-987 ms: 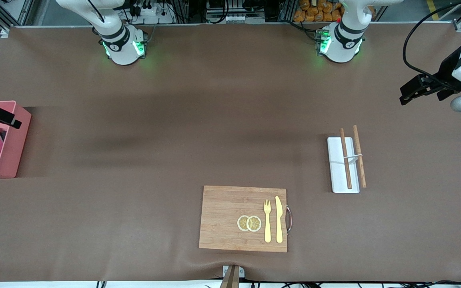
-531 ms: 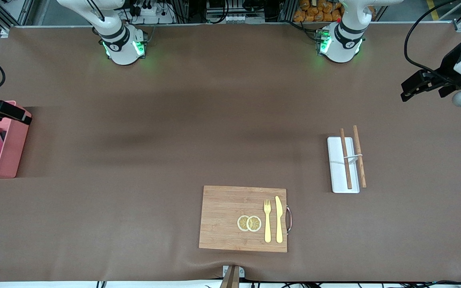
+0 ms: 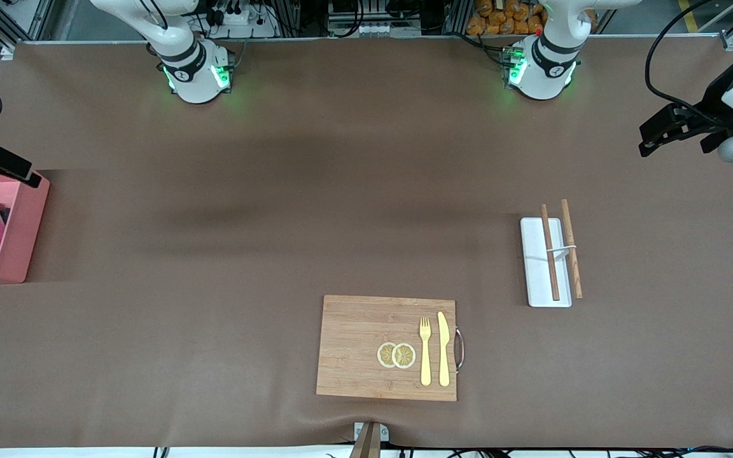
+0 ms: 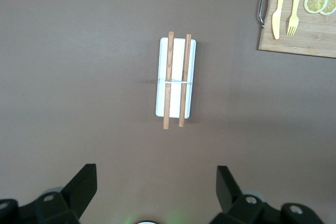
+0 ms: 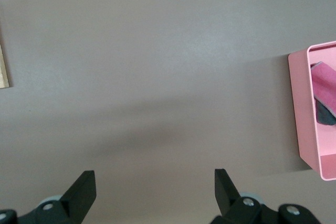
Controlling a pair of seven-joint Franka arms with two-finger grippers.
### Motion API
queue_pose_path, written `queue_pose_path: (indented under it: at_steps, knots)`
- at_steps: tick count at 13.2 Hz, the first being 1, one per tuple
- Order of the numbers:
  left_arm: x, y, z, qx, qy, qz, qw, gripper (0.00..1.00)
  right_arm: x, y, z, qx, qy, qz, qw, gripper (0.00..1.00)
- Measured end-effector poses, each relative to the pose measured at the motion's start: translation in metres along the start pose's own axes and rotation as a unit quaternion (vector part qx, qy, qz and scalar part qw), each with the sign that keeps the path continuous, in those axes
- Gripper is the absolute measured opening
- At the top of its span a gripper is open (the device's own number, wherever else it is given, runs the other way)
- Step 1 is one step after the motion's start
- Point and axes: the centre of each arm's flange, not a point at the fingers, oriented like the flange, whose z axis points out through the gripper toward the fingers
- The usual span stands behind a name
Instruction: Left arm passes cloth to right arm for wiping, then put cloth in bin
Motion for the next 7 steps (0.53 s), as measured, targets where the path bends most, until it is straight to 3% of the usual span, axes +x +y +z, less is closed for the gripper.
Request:
queue_pose_path:
  at_steps: [7]
  knots:
    - [0.000, 0.000, 0.000, 0.000, 0.000, 0.001, 1.000, 1.00, 0.000, -0.012, -0.008, 0.000, 0.006, -0.009, 1.000, 1.00]
